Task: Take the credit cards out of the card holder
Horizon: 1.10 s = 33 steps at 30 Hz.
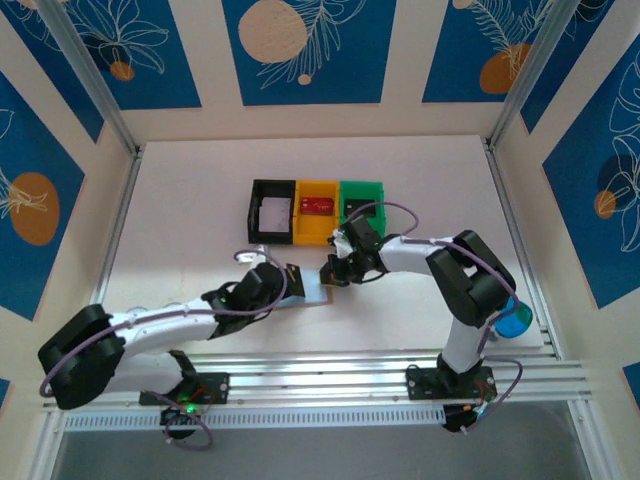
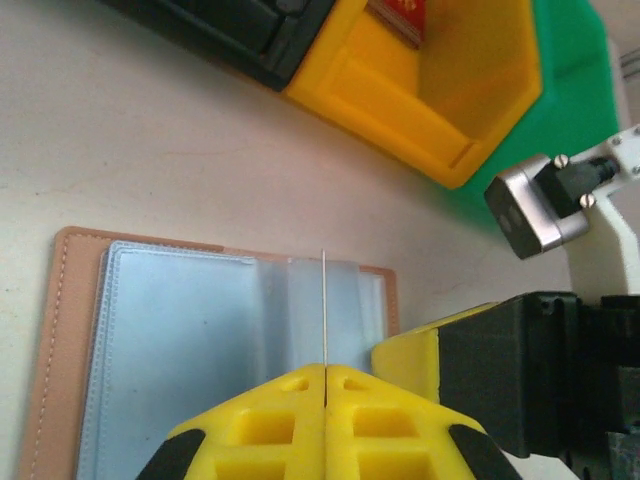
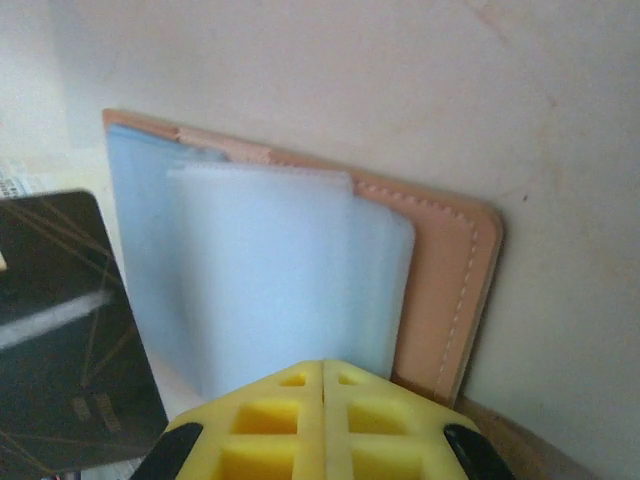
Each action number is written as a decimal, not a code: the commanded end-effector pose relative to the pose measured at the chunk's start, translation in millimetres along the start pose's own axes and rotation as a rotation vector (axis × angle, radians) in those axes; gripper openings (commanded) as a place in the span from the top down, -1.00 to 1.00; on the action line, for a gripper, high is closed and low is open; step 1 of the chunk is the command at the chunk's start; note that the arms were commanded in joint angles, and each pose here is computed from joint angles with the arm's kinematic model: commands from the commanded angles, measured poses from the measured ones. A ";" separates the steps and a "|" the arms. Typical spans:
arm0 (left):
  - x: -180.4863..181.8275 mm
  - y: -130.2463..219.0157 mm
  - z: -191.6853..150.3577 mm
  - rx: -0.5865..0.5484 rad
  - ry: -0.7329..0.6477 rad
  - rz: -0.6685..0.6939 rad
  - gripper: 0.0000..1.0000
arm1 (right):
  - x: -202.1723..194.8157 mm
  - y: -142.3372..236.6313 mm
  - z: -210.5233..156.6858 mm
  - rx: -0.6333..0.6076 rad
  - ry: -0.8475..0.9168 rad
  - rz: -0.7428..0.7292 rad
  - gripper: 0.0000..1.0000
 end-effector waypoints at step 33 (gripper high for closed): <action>-44.0 91.5 -8.7 0.662 -0.469 -0.221 1.00 | 125.4 64.5 -40.6 -0.207 0.601 0.464 0.11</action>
Point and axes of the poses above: each hand's point on the last joint's axis, 136 mm out from that joint toward the fingers, its own y axis back along the fingers, its own x axis along the line the jaws close on, z = x × y, the point moved 2 cm from there along y, back along the fingers, and after that the axes turned 10 degrees about y, right-handed, at the moved point
